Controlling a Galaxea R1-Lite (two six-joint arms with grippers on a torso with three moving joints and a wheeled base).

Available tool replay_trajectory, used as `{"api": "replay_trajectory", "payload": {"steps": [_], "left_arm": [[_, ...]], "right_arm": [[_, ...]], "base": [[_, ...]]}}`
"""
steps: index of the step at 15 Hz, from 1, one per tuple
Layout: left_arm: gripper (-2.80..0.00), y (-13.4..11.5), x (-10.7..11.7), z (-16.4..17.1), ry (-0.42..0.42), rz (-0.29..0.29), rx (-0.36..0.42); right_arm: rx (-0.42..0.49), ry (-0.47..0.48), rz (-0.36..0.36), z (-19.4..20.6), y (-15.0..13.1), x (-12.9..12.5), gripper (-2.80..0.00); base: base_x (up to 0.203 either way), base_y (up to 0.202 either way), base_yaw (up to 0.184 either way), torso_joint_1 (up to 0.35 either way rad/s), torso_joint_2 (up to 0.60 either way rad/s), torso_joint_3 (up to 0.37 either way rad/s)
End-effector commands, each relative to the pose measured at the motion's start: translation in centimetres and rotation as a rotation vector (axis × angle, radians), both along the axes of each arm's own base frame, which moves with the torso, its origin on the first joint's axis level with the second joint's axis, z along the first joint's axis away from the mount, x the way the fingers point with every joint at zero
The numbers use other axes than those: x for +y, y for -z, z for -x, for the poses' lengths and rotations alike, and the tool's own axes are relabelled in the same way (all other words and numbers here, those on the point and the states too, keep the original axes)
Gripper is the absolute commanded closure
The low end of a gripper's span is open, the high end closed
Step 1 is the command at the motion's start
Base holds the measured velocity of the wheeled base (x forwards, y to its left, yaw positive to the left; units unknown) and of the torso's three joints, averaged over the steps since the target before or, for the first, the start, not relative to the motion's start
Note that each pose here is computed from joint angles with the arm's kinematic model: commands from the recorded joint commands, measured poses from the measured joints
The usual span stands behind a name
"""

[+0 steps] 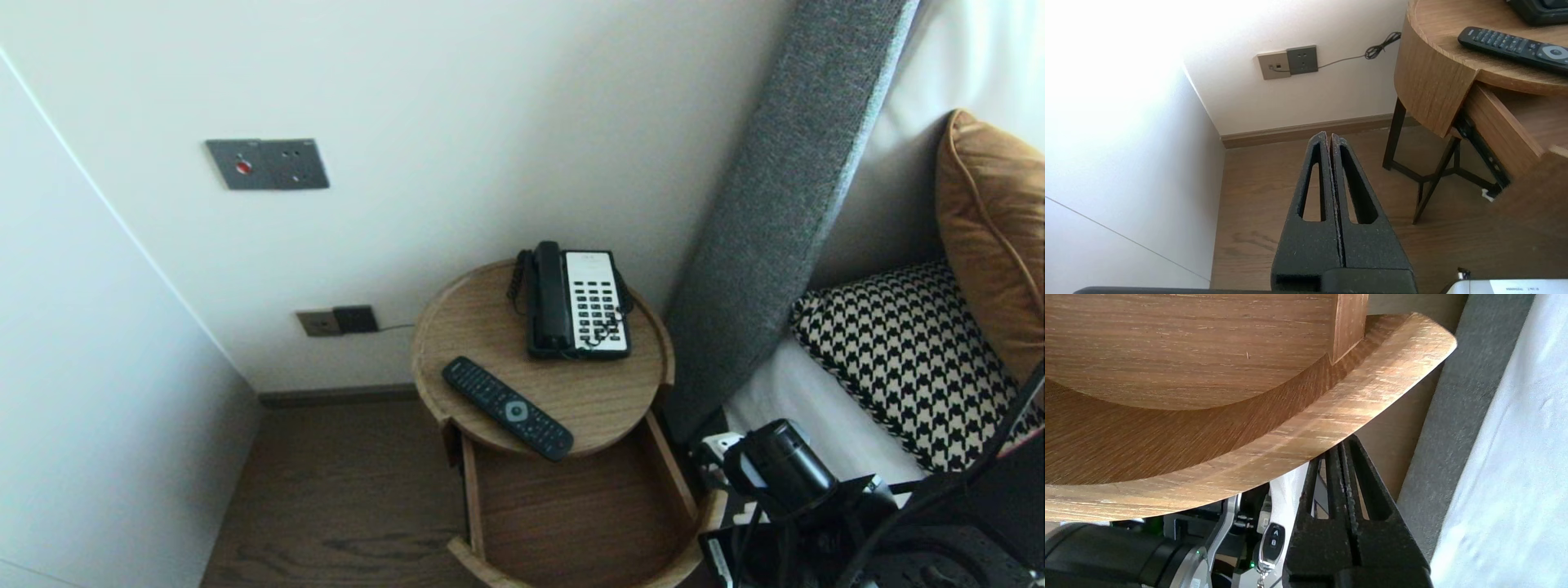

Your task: Close the nightstand drawer

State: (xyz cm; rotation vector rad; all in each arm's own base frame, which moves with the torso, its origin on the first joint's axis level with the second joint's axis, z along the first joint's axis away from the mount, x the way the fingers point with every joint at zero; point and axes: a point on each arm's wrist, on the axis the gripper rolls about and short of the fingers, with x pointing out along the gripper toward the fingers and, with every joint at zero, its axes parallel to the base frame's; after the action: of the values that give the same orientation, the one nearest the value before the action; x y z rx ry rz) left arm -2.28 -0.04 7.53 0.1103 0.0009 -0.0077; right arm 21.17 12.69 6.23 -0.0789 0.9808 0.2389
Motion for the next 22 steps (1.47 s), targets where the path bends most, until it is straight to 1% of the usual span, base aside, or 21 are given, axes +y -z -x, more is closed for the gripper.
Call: {"api": "replay_trajectory", "payload": {"steps": [1, 5, 9, 11, 14, 22], "left_arm": [[0.00, 0.0, 0.0, 0.0, 0.000, 0.000, -0.001], [0.00, 0.0, 0.0, 0.0, 0.000, 0.000, -0.001], [0.00, 0.0, 0.0, 0.0, 0.000, 0.000, -0.001], [0.00, 0.0, 0.0, 0.0, 0.000, 0.000, -0.001], [0.00, 0.0, 0.0, 0.0, 0.000, 0.000, -0.001], [0.00, 0.0, 0.0, 0.0, 0.000, 0.000, -0.001]], "right_arm": [[-0.019, -0.001, -0.009, -1.0, -0.2, 0.7, 0.00], [-0.064, 0.002, -0.037, -3.4, -0.8, 2.1, 0.00], [-0.087, 0.009, -0.054, -5.8, -0.9, 3.5, 0.00], [-0.102, 0.022, -0.049, -6.7, -0.7, 3.9, 0.00], [-0.128, 0.037, -0.050, -7.8, -0.9, 4.4, 0.00], [-0.137, 0.042, -0.058, -9.0, -2.4, 5.2, 0.00]], "base": [[0.000, 0.000, 0.000, 0.000, 0.00, 0.000], [0.000, 0.000, 0.000, 0.000, 0.00, 0.000], [0.000, 0.000, 0.000, 0.000, 0.00, 0.000], [0.000, 0.000, 0.000, 0.000, 0.00, 0.000], [0.000, 0.000, 0.000, 0.000, 0.00, 0.000], [0.000, 0.000, 0.000, 0.000, 0.00, 0.000]]}}
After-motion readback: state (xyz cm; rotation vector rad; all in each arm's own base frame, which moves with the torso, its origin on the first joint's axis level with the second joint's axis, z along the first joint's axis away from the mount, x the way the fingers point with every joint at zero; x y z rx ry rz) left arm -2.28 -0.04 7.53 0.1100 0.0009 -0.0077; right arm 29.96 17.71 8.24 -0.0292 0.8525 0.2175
